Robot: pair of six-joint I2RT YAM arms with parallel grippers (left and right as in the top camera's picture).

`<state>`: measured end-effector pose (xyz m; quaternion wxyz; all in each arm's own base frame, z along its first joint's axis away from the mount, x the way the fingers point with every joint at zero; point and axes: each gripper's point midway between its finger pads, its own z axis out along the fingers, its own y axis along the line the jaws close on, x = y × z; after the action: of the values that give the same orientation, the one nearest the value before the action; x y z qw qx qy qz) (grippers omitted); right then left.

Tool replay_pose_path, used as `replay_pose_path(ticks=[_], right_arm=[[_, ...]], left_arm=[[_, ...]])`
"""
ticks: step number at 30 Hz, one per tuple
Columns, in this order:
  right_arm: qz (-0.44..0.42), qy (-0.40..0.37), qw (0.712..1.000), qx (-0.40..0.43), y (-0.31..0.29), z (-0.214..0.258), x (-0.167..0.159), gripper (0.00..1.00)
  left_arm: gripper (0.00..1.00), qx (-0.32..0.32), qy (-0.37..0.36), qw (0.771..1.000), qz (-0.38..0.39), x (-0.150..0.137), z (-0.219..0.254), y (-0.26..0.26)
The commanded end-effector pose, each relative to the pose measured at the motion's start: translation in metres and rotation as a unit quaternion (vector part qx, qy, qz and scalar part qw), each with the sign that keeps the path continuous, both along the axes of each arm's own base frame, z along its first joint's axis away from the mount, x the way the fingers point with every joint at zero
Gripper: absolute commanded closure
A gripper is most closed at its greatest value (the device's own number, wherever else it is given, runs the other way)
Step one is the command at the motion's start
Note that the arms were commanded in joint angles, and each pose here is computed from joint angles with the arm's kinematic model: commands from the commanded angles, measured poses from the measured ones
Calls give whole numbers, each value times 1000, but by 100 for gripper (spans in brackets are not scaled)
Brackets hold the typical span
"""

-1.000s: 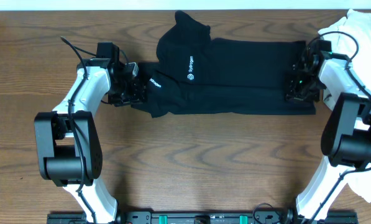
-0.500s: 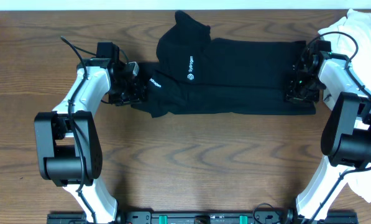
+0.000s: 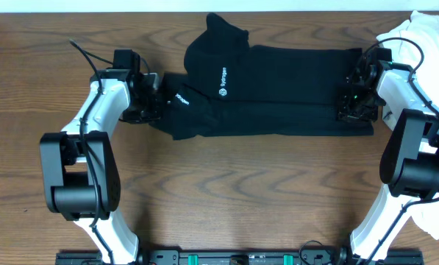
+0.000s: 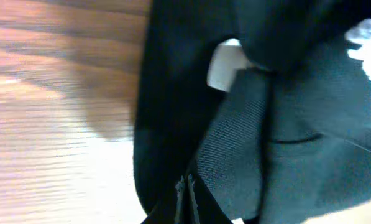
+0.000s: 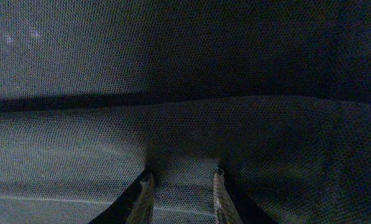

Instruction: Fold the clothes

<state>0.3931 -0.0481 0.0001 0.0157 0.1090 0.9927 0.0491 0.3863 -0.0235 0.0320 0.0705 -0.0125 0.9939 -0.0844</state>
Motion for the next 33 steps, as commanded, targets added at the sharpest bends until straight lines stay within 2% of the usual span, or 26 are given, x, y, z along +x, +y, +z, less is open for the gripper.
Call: replay_pose_path(ticks=[1,5,12,18,24,29,33], right_arm=[[10,24,1000,1,3,-15,-8,70],[10,24,1000,1,3,-15,-8,70],[10,26,1000,1,4,-15,-9,69],[10,68,998,8,7,-13,-30,64],[10,94,995,13,9,-12,-42,64],[10,97,995,13,9,-11,-44,63],[10,93,996,13,9,-12,-42,62]], left_arm=[[94,48,-15,997,63,9,11,41],[94,47,-22,994,99,12,17,62],[94,42,22,993,105,-10,13,63],[94,31,72,992,98,-34,12,54],[94,28,85,991,98,-40,13,52],[94,1,62,994,93,-36,28,43],[94,-21,-19,997,70,-21,67,34]])
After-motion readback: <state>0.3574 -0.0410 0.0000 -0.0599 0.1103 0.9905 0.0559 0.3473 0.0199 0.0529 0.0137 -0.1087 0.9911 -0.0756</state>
